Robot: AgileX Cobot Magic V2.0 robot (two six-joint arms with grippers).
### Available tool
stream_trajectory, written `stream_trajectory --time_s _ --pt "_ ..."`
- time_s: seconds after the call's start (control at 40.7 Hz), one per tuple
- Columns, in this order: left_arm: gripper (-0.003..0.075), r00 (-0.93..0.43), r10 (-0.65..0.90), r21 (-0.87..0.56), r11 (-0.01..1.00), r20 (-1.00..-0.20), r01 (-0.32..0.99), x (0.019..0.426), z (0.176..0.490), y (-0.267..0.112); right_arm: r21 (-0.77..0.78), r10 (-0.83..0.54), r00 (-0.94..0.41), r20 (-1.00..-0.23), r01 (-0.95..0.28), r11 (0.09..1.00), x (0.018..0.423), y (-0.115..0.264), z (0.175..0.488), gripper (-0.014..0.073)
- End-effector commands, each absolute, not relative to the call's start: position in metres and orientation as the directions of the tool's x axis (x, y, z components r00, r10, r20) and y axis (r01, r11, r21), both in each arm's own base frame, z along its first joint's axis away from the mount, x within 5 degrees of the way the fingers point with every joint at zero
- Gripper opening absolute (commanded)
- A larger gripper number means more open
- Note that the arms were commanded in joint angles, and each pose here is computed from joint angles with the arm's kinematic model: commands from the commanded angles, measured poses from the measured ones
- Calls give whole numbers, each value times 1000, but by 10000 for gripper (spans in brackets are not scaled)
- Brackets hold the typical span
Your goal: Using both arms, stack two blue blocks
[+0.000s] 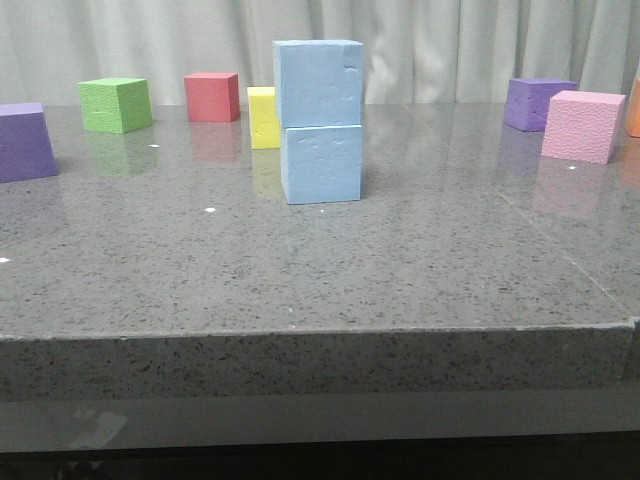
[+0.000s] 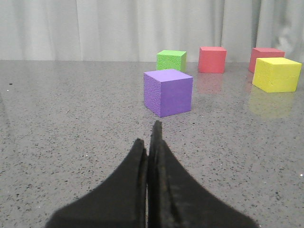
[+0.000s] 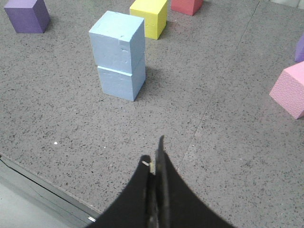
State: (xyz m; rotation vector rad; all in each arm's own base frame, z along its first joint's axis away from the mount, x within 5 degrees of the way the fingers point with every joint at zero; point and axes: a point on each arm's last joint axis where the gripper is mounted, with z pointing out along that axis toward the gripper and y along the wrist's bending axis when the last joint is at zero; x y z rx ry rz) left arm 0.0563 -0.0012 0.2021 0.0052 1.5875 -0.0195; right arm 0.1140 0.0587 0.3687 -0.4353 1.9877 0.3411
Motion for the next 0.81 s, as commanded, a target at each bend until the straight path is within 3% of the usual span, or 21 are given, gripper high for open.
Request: stream_trajectory --time_s 0.0,0.172,0.295,0.491,0.663,0.786 --pt "-19 83 -26 -26 1000 -996 12 55 211 -1 29 -127 -318 -939 -442 896 116 58 383 -122" --pt "-19 83 -26 -26 1000 -996 12 55 211 -1 30 -122 -310 -943 -443 896 114 57 383 -122" --pt "-19 83 -26 -26 1000 -996 12 55 211 -1 27 -73 -274 -959 -346 938 108 41 373 -122" --pt "-19 83 -26 -26 1000 -996 12 55 211 -1 28 8 -133 -991 -147 989 83 13 321 -122" --pt "-19 83 -26 -26 1000 -996 12 55 211 -1 28 33 75 -997 -71 997 63 4 268 -122" --pt "-19 83 -26 -26 1000 -996 12 55 211 -1 28 30 144 -989 -19 999 55 1 237 -122"
